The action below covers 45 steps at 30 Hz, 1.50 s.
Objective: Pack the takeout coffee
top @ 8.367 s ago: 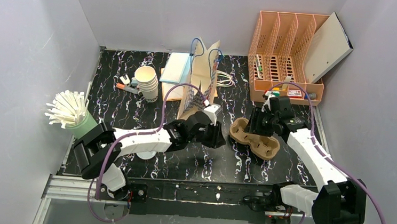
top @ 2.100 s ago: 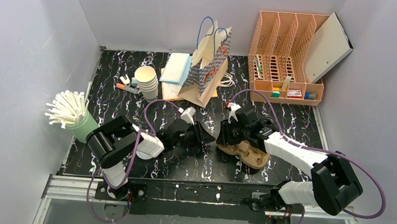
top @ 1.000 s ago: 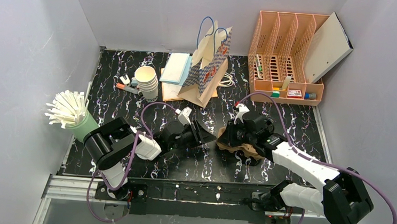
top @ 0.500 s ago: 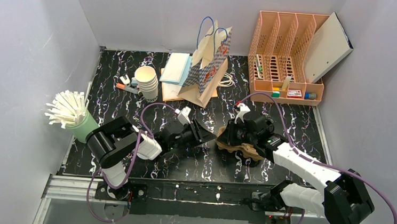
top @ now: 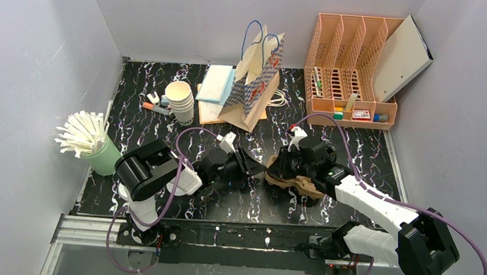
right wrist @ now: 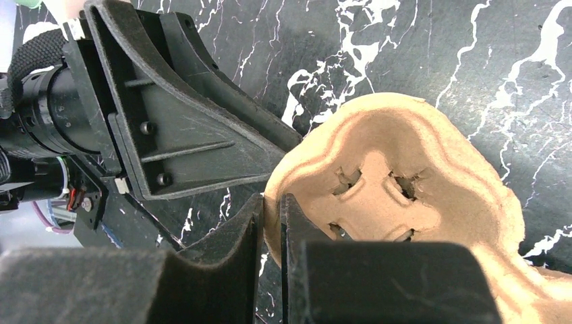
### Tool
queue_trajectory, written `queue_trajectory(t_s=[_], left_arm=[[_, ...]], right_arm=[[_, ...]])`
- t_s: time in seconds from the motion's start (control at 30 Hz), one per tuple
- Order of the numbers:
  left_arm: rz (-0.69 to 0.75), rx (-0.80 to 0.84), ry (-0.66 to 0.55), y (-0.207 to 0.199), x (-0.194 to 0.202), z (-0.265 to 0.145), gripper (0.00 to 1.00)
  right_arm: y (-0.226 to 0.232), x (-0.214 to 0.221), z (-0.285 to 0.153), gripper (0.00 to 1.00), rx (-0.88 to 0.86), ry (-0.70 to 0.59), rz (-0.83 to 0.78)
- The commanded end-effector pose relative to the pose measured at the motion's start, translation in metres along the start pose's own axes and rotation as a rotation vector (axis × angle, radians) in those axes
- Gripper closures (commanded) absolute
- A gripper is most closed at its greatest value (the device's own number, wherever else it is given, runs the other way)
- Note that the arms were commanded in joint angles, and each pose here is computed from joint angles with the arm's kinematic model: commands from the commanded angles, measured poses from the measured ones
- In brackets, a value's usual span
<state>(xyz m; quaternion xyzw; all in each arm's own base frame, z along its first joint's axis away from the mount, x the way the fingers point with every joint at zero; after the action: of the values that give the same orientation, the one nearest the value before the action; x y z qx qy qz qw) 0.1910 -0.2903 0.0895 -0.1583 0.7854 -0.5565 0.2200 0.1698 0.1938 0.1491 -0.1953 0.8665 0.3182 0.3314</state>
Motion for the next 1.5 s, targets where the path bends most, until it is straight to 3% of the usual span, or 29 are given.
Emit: queue_trajectory(t_s=[0.0,0.3,0.4,0.43,0.57,0.67,0.77,0.9,1.33,1.47], left_arm=[[0.011,-0.016,-0.01,0.006,-0.002,0.005,0.67],[0.059,-0.071,-0.013,0.021,-0.001,0.006,0.72],[0.076,-0.071,-0.01,0.02,-0.001,0.007,0.72],[0.082,-0.072,-0.011,0.019,-0.002,0.007,0.72],[0.133,-0.095,-0.004,0.015,-0.003,0.01,0.72],[0.18,-0.121,-0.004,0.011,-0.003,0.012,0.72],[0.21,-0.13,-0.013,0.006,-0.004,0.013,0.72],[0.244,-0.152,-0.013,0.003,-0.004,0.013,0.72],[0.269,-0.16,-0.005,0.0,0.001,0.016,0.72],[0.283,-0.17,-0.006,0.0,0.002,0.017,0.71]], right_arm=[[0.009,-0.023,-0.008,0.86,-0.015,-0.096,-0.034],[0.012,-0.044,-0.033,0.81,0.072,-0.157,-0.09],[0.013,-0.042,-0.033,0.56,0.066,-0.142,-0.089],[0.013,-0.04,-0.033,0.51,0.064,-0.13,-0.084],[0.007,-0.038,-0.036,0.39,0.145,-0.094,-0.035],[-0.011,-0.037,-0.041,0.32,0.353,-0.084,0.028],[-0.026,-0.033,-0.043,0.18,0.552,-0.045,0.096],[-0.039,-0.026,-0.044,0.11,0.739,0.027,0.165],[-0.045,0.001,-0.021,0.22,0.792,0.168,0.315],[-0.043,-0.001,-0.02,0.34,0.772,0.166,0.33]])
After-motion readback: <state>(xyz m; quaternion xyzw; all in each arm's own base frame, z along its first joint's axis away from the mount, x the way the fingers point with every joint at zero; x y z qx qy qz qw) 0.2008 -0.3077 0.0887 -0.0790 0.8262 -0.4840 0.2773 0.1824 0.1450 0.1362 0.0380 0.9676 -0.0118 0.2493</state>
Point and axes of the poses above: each gripper's point midway between its finger pads, its own z axis out along the fingers, its own y axis along the line the jaws close on, x = y × z, the point moved 8 cm from there along -z, back along the fingers, and after that the axes turned 9 degrees about -z, right-handed, at the moved point
